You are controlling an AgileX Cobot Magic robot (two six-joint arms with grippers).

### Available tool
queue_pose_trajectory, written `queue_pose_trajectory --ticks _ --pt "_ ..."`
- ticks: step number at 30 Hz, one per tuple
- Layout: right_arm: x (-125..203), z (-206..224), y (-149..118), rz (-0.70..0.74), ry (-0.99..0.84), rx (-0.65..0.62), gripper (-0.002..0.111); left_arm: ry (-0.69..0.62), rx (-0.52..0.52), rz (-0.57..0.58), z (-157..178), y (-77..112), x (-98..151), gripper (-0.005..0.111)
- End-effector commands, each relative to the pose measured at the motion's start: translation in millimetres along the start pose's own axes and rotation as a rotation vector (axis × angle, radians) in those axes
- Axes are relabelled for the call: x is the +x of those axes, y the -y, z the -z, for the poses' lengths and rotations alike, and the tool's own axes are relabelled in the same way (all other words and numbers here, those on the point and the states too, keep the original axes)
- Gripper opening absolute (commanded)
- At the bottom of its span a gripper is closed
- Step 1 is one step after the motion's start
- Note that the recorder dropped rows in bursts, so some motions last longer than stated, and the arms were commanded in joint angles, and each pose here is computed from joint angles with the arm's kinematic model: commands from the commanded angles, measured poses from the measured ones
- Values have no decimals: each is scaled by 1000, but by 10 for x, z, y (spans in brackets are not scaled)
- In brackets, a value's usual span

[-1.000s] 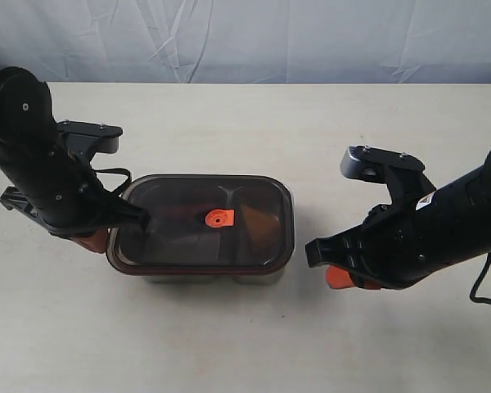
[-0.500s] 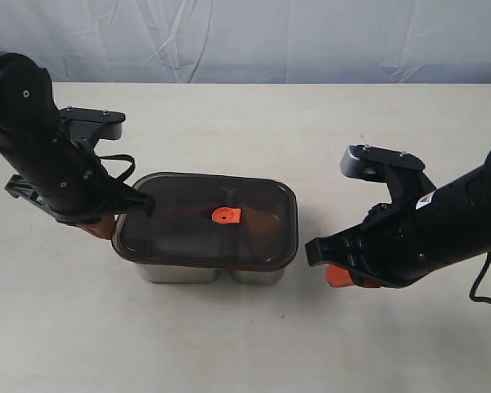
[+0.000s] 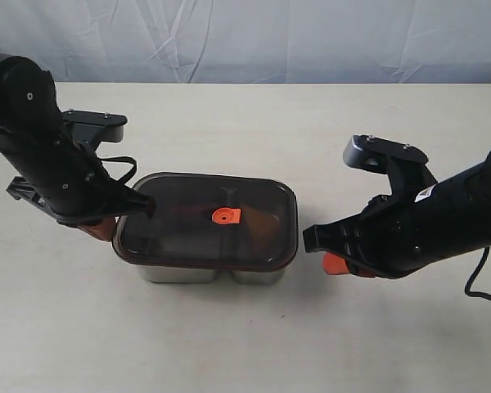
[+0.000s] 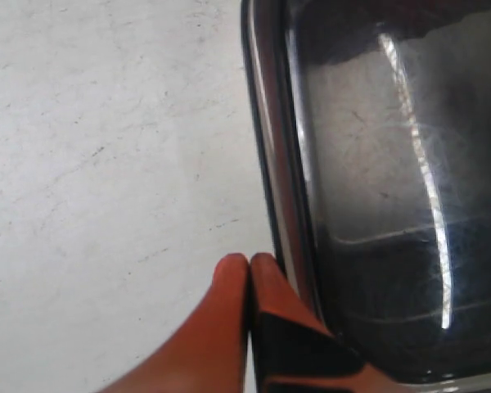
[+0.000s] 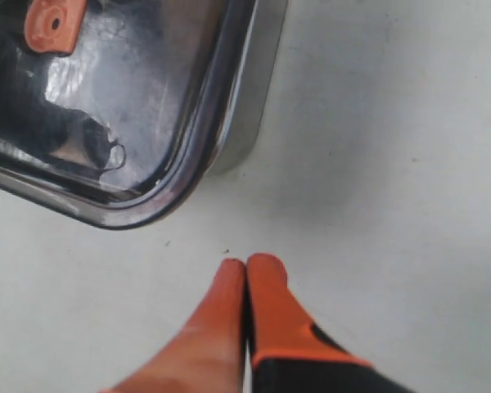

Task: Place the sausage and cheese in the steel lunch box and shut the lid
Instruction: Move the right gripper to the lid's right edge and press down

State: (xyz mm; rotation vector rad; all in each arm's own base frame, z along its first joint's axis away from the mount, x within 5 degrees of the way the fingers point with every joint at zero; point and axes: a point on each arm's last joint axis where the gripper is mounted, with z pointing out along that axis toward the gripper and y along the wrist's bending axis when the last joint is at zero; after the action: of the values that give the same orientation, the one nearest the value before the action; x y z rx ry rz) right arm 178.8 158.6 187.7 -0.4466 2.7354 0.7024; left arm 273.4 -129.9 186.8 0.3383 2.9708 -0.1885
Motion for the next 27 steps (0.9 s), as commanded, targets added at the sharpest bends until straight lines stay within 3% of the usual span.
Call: queue_pose_trajectory --ticks 1,15,27 --pt "6 -10 12 -11 3 1 -1 8 8 -5 7 35 -12 0" --pt "13 -238 47 -67 -75 9 -1 -26 -48 -57 24 -21 21 0" --pt "-155 -476 -275 4 -107 -43 -1 -19 -73 -81 25 -43 13 0"
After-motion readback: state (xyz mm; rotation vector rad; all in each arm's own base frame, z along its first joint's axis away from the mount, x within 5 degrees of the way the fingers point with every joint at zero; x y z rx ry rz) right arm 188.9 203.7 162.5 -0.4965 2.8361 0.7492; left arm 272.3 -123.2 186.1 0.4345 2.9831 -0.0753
